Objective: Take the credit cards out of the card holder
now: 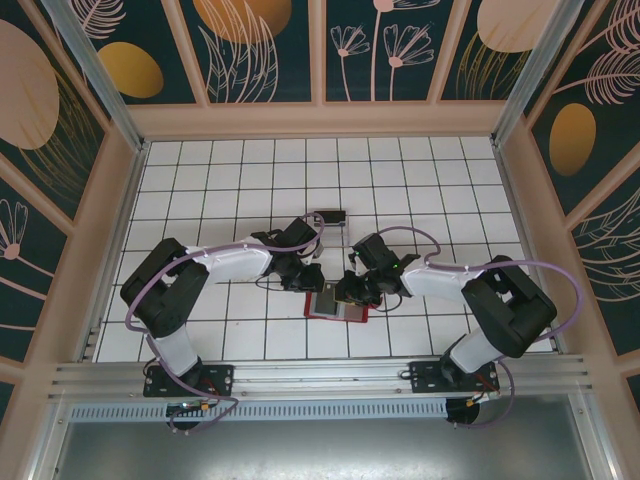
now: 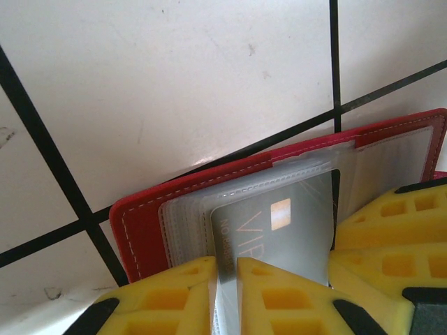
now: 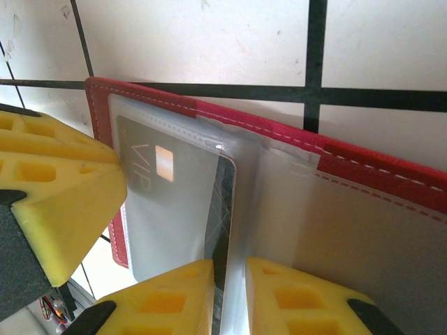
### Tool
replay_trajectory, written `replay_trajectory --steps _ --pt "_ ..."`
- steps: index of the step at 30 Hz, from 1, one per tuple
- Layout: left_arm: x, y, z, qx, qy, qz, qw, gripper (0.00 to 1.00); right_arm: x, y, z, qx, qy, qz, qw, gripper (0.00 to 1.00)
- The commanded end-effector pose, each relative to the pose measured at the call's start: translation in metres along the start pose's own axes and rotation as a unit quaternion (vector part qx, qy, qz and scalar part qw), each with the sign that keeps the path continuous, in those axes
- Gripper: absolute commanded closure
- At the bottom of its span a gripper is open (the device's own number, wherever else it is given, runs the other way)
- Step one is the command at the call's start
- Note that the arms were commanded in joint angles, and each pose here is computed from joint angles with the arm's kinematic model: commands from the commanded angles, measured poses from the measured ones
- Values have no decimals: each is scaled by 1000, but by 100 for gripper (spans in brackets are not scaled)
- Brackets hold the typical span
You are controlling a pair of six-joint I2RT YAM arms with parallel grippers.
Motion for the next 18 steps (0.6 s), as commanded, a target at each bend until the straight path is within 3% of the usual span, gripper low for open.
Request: replay_trajectory --steps 1,18 --pt "-2 -5 6 0 11 8 1000 82 -4 -2 -5 -4 -3 6 1000 80" --pt "2 -3 6 0 17 0 1000 81 9 -1 -16 -6 -59 -11 998 82"
Point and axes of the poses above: each hand's point on the last joint's axis, 136 mm out from that joint toward the fingers, its own x axis back along the fingers, its own z axis along the line the jaws close on, y = z × x, the point moved 2 cm from there along x, back along the fingers, and after that the axes turned 1 degree about x, right-handed, at the moved point
